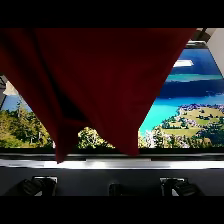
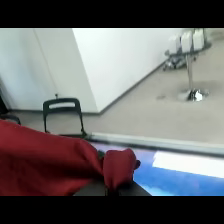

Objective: Fold the shirts.

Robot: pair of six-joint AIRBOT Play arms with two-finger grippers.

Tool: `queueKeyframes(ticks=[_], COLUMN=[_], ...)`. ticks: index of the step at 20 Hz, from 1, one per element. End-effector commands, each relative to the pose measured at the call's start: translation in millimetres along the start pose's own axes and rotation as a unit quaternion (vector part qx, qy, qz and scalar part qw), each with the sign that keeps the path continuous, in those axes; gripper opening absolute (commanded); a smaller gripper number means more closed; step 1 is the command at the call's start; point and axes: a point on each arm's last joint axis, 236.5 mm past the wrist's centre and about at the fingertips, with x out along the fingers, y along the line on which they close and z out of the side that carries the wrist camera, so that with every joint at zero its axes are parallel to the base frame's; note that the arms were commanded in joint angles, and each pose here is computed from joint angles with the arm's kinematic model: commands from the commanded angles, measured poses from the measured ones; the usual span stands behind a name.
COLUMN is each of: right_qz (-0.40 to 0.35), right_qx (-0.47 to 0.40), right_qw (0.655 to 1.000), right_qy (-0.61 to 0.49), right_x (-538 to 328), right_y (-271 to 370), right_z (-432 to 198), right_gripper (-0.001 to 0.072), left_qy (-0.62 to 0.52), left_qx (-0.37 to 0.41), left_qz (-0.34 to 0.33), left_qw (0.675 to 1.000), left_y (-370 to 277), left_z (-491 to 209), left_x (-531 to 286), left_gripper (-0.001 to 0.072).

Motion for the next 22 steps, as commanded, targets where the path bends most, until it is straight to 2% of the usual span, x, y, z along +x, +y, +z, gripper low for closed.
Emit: queueKeyframes(ticks=[1, 4, 7, 9, 12, 13, 14, 15, 16, 20, 22], right_qz=[-0.013, -0.063, -0.128, -0.153, -0.178, -0.183, -0.187, -0.19, -0.189, -0.173, -0.168], right_qx=[0.064, 0.131, 0.173, 0.202, 0.239, 0.247, 0.252, 0.256, 0.254, 0.229, 0.216], right_qw=[0.993, 0.966, 0.906, 0.858, 0.799, 0.781, 0.764, 0.751, 0.743, 0.746, 0.743], right_qy=[0.096, 0.212, 0.365, 0.446, 0.522, 0.543, 0.563, 0.578, 0.589, 0.601, 0.611], right_x=[36, 83, 121, 140, 162, 163, 160, 158, 155, 153, 148], right_y=[-22, -67, -124, -152, -187, -195, -199, -202, -204, -205, -206], right_z=[-50, -123, -233, -305, -402, -429, -450, -464, -474, -478, -479], right_gripper=[0.0041, 0.0041, 0.0042, 0.0042, 0.0043, 0.0043, 0.0043, 0.0043, 0.0043, 0.0043, 0.0043], left_qy=[-0.01, 0.087, 0.223, 0.311, 0.405, 0.435, 0.472, 0.509, 0.553, 0.659, 0.668], left_qx=[0.06, 0.06, 0.016, -0.054, -0.15, -0.177, -0.205, -0.227, -0.229, -0.23, -0.24], left_qz=[0.065, 0.132, 0.182, 0.18, 0.153, 0.14, 0.122, 0.107, 0.093, 0.067, 0.072], left_qw=[0.996, 0.986, 0.958, 0.931, 0.889, 0.872, 0.849, 0.824, 0.796, 0.713, 0.7], left_y=[39, 107, 189, 224, 234, 228, 216, 205, 197, 193, 191], left_z=[-3, -73, -188, -275, -383, -410, -436, -455, -470, -469, -458], left_x=[38, 103, 158, 181, 199, 199, 193, 183, 164, 89, 62], left_gripper=[0.0032, 0.0031, 0.0032, 0.0033, 0.0039, 0.0094, 0.0313, 0.0572, 0.0702, 0.0696, 0.0683])
